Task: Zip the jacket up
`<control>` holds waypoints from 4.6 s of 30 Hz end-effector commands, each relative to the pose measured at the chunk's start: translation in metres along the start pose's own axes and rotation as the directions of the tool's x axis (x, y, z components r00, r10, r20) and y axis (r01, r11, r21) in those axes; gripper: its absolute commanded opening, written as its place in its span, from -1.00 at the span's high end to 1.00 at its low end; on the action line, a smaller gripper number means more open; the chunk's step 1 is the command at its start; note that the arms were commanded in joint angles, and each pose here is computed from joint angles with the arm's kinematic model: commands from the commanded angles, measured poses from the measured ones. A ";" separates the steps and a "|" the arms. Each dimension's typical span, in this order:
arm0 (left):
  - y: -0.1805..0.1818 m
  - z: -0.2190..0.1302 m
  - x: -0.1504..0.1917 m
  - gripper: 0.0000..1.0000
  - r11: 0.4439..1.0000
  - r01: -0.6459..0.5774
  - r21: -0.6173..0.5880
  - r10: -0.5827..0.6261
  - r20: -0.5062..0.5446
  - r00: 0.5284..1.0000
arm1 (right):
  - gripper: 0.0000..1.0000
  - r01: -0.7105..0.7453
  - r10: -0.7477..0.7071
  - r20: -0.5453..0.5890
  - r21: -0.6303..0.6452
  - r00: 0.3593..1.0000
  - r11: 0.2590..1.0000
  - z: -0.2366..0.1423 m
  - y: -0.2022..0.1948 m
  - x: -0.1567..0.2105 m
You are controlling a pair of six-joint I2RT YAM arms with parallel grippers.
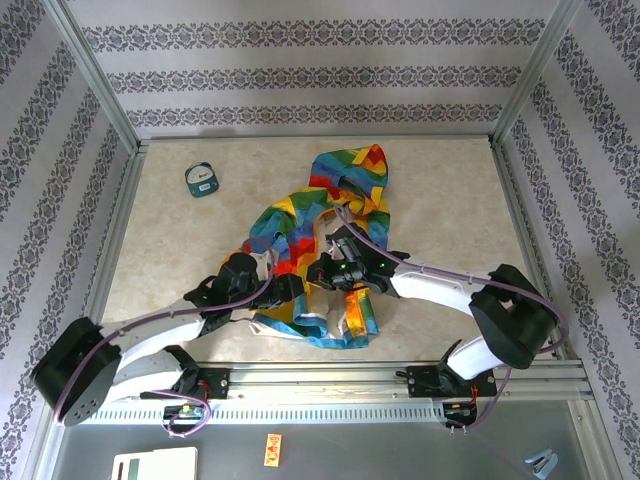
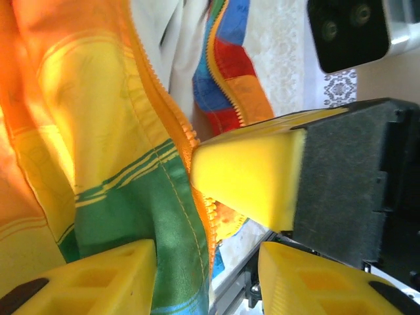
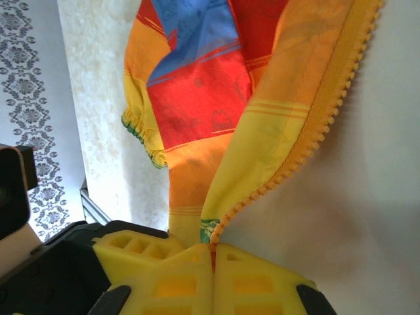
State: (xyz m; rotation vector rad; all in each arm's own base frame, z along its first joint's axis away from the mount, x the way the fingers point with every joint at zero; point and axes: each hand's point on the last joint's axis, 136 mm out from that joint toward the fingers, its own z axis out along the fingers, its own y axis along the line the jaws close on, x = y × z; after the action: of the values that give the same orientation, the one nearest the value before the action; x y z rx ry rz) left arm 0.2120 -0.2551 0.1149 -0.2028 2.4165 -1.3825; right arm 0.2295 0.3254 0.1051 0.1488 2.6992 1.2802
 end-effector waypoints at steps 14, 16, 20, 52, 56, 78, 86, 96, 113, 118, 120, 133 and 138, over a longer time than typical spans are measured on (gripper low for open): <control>-0.020 -0.016 0.002 0.10 0.997 -0.074 0.021 0.075 -0.052 0.996 | 1.00 0.141 -0.144 0.024 0.077 0.989 0.987 -0.030 0.025 -0.017; -0.024 -0.016 0.001 0.16 0.996 -0.077 0.041 0.079 -0.043 0.996 | 1.00 0.155 -0.158 0.023 0.090 0.987 0.984 -0.032 0.026 -0.018; -0.030 -0.016 0.001 0.19 0.994 -0.072 0.081 0.074 -0.028 0.997 | 1.00 0.158 -0.161 0.020 0.099 0.987 0.982 -0.032 0.025 -0.020; -0.027 0.005 0.028 0.17 1.000 0.023 -0.018 -0.024 -0.009 1.000 | 1.00 0.122 -0.121 -0.009 0.120 0.993 0.985 -0.024 0.014 -0.011; -0.022 0.005 0.029 0.09 0.999 0.026 -0.034 -0.026 -0.010 1.000 | 1.00 0.111 -0.111 -0.013 0.120 0.994 0.987 -0.022 0.012 -0.009; -0.003 0.006 0.017 1.00 0.998 -0.034 -0.046 0.037 0.072 0.997 | 0.65 0.102 -0.102 -0.005 0.084 0.995 0.991 -0.022 0.012 -0.003; -0.010 -0.002 0.011 1.00 0.998 -0.044 0.042 0.040 0.083 0.996 | 0.11 0.140 -0.140 0.000 0.044 0.990 0.989 -0.042 0.016 0.006; -0.019 -0.010 0.005 1.00 0.988 -0.046 0.146 0.036 0.073 0.997 | 0.18 0.127 -0.127 -0.020 0.007 0.992 0.992 -0.049 -0.003 0.027; -0.034 -0.018 0.007 1.00 0.966 -0.079 0.245 0.073 0.033 0.997 | 0.36 0.110 -0.129 -0.089 -0.191 0.988 0.975 -0.031 0.027 0.033; -0.035 -0.018 0.006 1.00 0.966 -0.082 0.243 0.077 0.033 0.997 | 0.39 0.109 -0.131 -0.103 -0.197 0.986 0.974 -0.030 0.027 0.037; -0.034 -0.017 0.006 1.00 0.967 -0.082 0.242 0.077 0.030 0.997 | 0.43 0.108 -0.132 -0.107 -0.202 0.986 0.973 -0.030 0.027 0.038; -0.030 -0.016 0.003 1.00 0.972 -0.067 0.226 0.061 0.032 0.998 | 1.00 0.115 -0.142 -0.108 -0.224 0.984 0.968 -0.031 0.032 0.040; -0.030 -0.016 0.002 0.88 0.973 -0.064 0.223 0.058 0.034 0.998 | 1.00 0.116 -0.139 -0.092 -0.219 0.986 0.969 -0.032 0.031 0.038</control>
State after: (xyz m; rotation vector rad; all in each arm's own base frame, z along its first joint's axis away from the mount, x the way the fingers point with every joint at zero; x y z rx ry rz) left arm 0.1997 -0.2583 0.1398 -0.1277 2.2466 -1.5875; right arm 0.1908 0.3245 0.1431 -0.0933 2.6056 1.5399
